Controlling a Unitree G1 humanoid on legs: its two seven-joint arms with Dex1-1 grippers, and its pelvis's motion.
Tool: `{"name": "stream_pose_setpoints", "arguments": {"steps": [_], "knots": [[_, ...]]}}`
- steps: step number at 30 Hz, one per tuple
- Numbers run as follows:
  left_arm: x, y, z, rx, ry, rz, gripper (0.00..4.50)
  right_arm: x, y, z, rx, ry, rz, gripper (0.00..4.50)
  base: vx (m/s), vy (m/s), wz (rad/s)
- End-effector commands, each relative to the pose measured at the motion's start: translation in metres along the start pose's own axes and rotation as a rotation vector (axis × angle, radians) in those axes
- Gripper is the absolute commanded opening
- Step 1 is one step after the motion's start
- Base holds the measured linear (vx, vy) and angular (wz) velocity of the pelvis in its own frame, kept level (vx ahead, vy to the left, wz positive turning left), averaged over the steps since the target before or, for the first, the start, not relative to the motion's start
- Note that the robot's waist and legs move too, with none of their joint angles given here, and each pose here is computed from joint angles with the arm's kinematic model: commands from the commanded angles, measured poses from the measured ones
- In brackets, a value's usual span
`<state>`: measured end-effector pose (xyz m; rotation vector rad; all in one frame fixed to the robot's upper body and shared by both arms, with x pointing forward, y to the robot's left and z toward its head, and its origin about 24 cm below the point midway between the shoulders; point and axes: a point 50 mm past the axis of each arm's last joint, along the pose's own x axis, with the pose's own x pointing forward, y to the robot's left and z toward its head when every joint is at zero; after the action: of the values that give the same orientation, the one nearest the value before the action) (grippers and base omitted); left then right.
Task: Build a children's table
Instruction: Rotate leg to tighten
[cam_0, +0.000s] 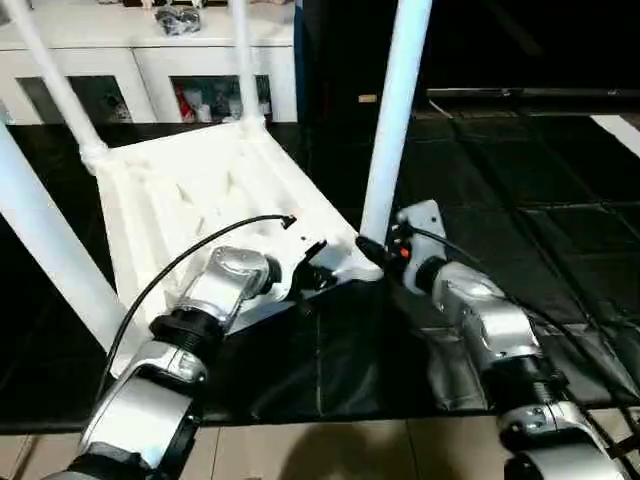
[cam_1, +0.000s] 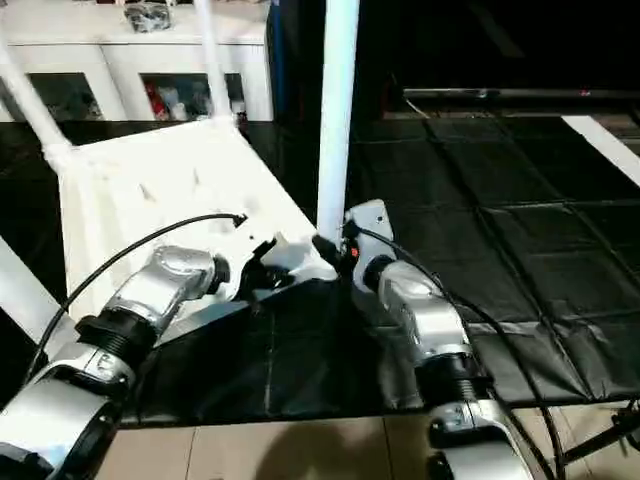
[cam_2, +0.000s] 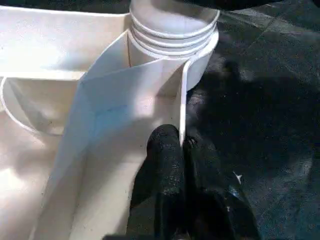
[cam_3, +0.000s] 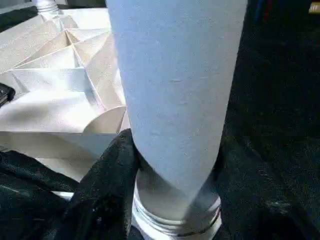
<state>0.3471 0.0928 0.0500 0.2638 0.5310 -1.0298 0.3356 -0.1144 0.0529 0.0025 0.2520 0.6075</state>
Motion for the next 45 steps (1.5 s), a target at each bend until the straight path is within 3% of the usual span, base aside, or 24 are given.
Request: {"name": "stream_pose_setpoints", "arguments": {"steps": [1,7,13,15,24,35,37,39,45], "knots": [[0.004,-0.005,0.02,0.076,-0.064,-0.027,0.0,0.01,0.038,-0.016,-0.013,0.064,0.208,2.66,0.0,0.0,0.0],[-0.014,-0.004,0.01,0.185,-0.054,-0.16,0.0,-0.011,0.01,-0.015,-0.014,0.027,0.239,3.26,0.0,0.0,0.0],[-0.029,-0.008,0.001,0.27,-0.004,-0.33,0.0,-0.036,-0.004,-0.005,-0.106,0.003,0.423,3.76,0.0,0.0,0.0],[-0.036,-0.011,-0.007,0.319,0.066,-0.434,0.0,-0.048,-0.011,0.001,-0.151,0.024,0.524,3.95,0.0,0.0,0.0],[-0.043,-0.018,-0.015,0.389,0.133,-0.591,0.0,-0.062,-0.005,0.007,-0.184,0.097,0.814,3.99,0.0,0.0,0.0],[-0.044,-0.02,-0.016,0.43,0.165,-0.634,0.0,-0.057,0.006,0.004,-0.148,0.155,0.98,3.36,0.0,0.0,0.0],[-0.044,-0.02,-0.017,0.431,0.166,-0.635,0.0,-0.057,0.007,0.004,-0.144,0.16,0.993,3.02,0.0,0.0,0.0],[-0.044,-0.02,-0.017,0.432,0.168,-0.635,0.0,-0.057,0.008,0.003,-0.14,0.167,1.001,3.02,0.0,0.0,0.0],[-0.044,-0.018,-0.018,0.43,0.169,-0.623,0.0,-0.056,0.009,0.002,-0.133,0.177,1.019,2.4,0.0,0.0,0.0]]}}
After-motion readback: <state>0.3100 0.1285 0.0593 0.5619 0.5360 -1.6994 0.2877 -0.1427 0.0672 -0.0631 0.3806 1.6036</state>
